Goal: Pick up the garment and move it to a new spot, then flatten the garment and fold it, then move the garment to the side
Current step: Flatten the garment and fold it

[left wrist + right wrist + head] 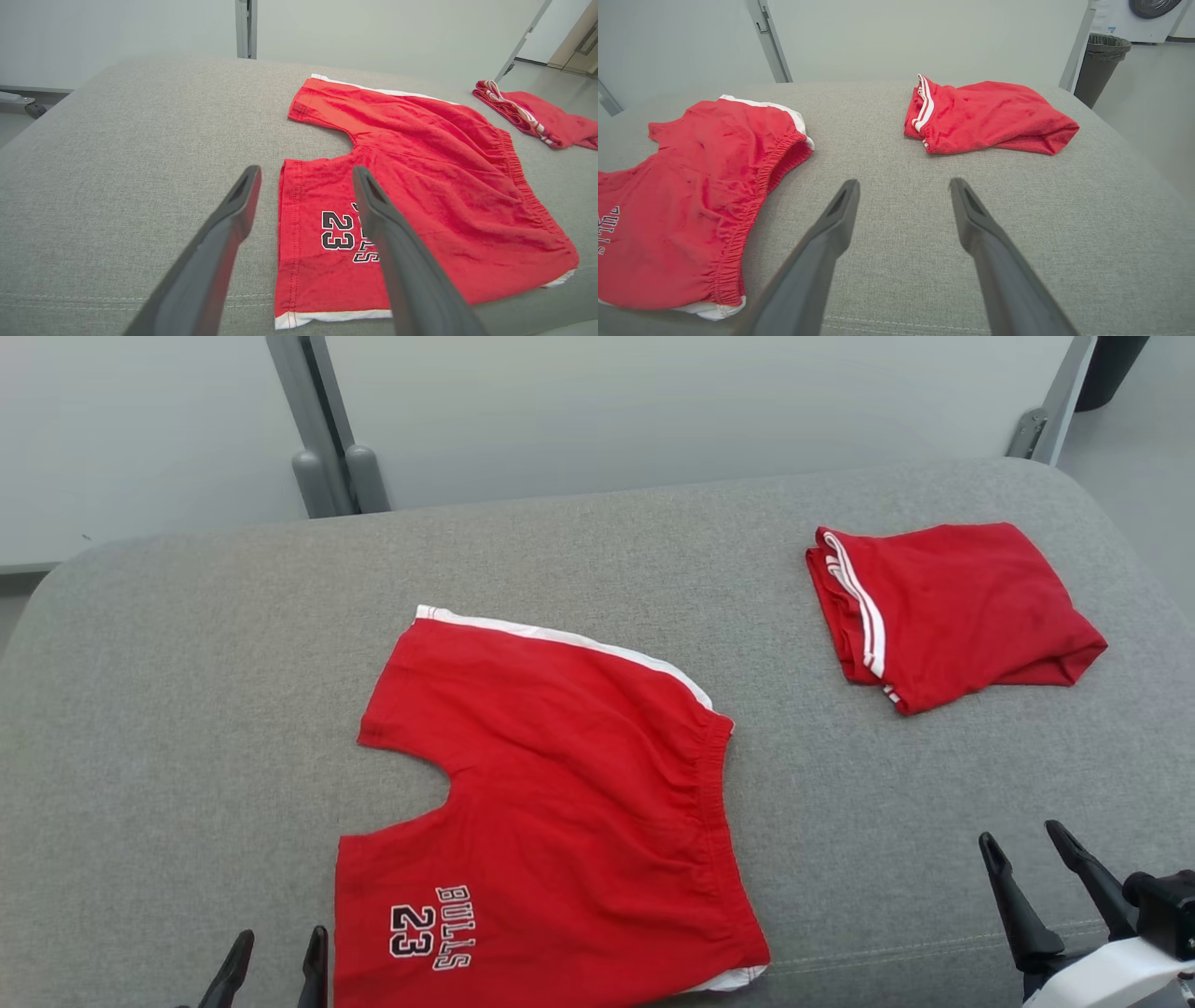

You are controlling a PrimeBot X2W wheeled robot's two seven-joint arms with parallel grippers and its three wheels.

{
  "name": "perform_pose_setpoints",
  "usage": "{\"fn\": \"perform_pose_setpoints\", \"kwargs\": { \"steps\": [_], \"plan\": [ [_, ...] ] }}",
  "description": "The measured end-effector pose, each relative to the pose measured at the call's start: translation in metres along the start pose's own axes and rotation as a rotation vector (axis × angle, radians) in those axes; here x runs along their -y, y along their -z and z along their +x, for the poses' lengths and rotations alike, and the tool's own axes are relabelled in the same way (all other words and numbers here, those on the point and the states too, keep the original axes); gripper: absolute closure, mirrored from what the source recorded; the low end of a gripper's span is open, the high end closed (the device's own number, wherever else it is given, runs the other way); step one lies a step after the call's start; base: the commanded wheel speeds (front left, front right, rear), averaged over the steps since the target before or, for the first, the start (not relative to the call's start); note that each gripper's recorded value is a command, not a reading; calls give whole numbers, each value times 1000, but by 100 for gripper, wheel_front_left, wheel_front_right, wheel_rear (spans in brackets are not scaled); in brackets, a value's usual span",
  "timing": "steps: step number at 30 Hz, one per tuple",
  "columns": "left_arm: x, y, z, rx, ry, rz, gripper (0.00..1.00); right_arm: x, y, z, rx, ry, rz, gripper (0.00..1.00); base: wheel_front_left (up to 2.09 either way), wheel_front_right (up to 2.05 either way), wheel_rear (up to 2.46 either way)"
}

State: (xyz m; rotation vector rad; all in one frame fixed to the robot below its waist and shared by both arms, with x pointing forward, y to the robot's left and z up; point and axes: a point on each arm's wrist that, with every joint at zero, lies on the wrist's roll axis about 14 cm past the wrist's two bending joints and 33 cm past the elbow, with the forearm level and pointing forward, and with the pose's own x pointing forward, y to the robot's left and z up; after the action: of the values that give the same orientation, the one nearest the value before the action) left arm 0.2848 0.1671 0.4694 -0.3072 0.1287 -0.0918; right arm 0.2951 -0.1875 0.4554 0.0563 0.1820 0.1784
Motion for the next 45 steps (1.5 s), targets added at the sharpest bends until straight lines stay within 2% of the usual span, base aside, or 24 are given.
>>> {"fn": "perform_pose_setpoints", "kwargs": {
  "steps": [3,7,13,33,37,45],
  "plan": [
    [5,-4,1,16,16,7,0,4,-4,-1,22,27,2,0,0,0,0],
    [11,-7,-2,28,39,35,0,3,-29,1,124,65,1,0,0,0,0],
    [12,-5,-5,27,40,43,0,0,-39,1,166,76,-13,0,0,0,0],
    [18,-18,-3,81,34,36,0,0,-25,-17,141,123,-32,0,0,0,0],
    [17,-7,-7,44,23,23,0,-20,-11,-17,99,38,-48,0,0,0,0],
    [20,39,-18,-122,43,-48,0,-80,51,-30,-114,-221,-63,0,0,0,0]
  ]
}}
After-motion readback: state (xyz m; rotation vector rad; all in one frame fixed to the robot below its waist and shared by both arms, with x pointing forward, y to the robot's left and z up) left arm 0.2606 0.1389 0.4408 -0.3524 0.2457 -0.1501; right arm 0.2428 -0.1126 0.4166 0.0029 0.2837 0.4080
